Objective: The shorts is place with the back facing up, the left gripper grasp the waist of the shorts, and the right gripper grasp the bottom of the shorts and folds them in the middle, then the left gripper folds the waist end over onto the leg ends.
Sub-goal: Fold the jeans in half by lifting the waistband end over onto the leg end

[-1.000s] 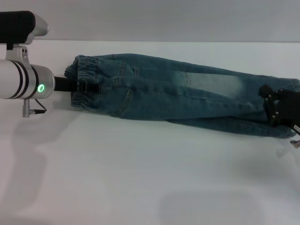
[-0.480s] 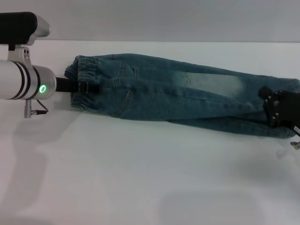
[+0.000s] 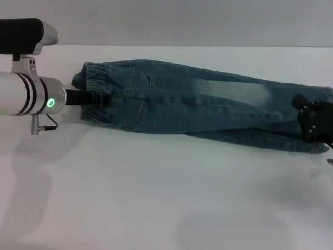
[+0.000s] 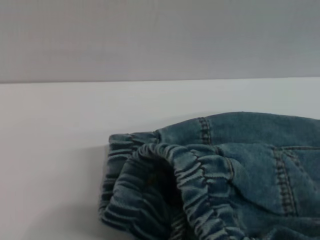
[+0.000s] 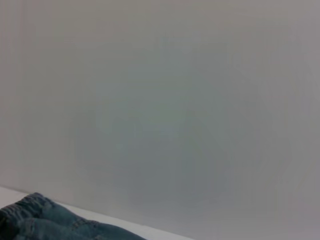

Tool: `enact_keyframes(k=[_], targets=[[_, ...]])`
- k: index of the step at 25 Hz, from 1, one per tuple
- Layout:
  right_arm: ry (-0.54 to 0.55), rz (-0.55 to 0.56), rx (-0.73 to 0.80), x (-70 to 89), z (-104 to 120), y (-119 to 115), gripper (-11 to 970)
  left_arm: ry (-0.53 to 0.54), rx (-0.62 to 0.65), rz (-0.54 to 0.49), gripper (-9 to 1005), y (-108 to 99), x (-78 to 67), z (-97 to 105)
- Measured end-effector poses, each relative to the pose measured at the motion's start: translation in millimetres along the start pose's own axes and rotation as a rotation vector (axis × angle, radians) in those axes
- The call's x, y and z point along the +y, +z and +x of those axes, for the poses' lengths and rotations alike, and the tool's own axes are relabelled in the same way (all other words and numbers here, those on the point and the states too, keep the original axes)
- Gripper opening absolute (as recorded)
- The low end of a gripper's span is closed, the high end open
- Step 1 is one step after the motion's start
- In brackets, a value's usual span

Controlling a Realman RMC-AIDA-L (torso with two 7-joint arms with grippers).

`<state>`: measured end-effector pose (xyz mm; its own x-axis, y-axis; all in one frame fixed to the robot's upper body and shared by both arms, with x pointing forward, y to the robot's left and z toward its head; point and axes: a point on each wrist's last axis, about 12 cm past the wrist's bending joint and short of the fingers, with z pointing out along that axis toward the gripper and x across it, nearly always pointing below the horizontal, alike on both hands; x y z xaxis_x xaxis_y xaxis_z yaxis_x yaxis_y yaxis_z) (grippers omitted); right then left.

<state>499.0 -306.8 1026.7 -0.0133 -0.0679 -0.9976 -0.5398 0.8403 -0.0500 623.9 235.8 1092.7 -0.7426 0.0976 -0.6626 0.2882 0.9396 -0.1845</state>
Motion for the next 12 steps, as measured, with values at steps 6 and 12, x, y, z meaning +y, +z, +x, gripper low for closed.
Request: enact_keyframes(k=[6,12], targets=[[0.006,-0.001,-0.010,1.3,0.3,-4.1,-2,-0.015,-0.006,0.012,398,-1.9,-0.5,0.4],[0.010,0.001,-0.016,1.7,0.4,-6.7,-2,-0.027,-0.024,0.036,263,-7.3,-3.3,-4.2]])
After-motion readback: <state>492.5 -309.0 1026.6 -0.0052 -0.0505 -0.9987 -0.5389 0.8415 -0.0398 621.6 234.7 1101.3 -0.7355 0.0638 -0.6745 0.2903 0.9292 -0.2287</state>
